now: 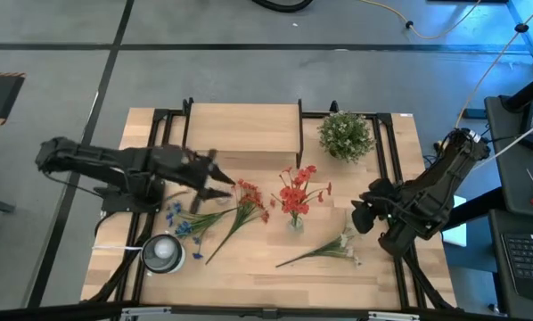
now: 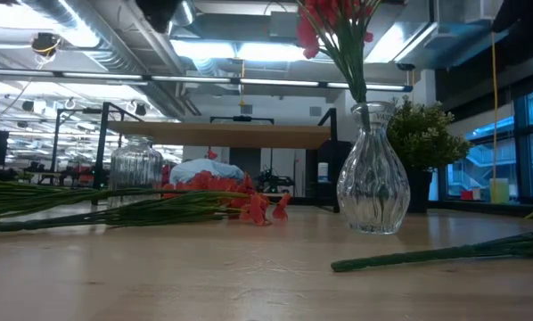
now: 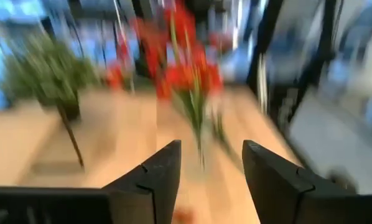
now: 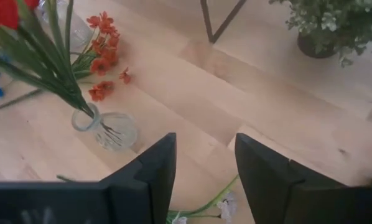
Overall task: Pick and place flowers into a vace then onto a shelf
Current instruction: Put the orange flowers into the right transparent vase
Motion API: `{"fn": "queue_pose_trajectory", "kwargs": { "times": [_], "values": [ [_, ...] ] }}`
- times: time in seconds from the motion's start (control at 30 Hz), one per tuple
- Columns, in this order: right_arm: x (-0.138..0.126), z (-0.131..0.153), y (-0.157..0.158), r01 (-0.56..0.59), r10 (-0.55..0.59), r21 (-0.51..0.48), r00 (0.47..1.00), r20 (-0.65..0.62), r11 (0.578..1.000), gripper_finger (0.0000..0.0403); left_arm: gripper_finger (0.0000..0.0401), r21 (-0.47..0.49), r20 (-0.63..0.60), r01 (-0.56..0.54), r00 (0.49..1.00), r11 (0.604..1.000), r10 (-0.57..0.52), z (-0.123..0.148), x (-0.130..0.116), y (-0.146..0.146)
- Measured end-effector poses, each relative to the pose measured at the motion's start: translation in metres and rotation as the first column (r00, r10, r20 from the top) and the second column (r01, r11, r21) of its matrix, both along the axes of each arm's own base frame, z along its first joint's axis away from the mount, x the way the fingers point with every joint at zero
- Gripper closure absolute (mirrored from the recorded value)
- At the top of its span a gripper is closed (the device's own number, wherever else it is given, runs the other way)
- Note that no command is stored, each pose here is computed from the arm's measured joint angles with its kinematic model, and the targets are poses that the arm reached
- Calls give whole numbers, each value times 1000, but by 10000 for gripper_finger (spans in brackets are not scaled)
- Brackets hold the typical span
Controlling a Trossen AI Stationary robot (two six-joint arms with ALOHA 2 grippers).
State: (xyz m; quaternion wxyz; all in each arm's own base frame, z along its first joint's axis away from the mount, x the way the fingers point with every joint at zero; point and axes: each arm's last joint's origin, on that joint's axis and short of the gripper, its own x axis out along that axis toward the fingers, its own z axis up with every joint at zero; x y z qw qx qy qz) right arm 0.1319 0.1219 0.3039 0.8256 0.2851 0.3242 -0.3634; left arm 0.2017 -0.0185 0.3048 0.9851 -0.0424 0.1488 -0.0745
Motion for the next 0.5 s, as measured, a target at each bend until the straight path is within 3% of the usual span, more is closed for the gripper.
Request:
{"fn": "queue_pose_trajectory", "kwargs": {
  "times": [0.07,0.2,0.4,0.5],
  "values": [
    [0,0,0,-33,32,-23,999,-20,999,238,243,23,-169,7,986,1000,-3,2,16,-10],
    [0,0,0,-87,84,-58,995,-51,995,238,245,22,-411,-41,910,999,47,-3,45,-29],
    [0,0,0,-108,103,-75,992,-70,991,238,240,-91,-596,-195,796,976,103,-34,80,-57],
    [-1,0,0,-131,124,-86,988,-87,988,238,240,-88,-709,-297,689,951,150,-61,89,-64]
  ]
}}
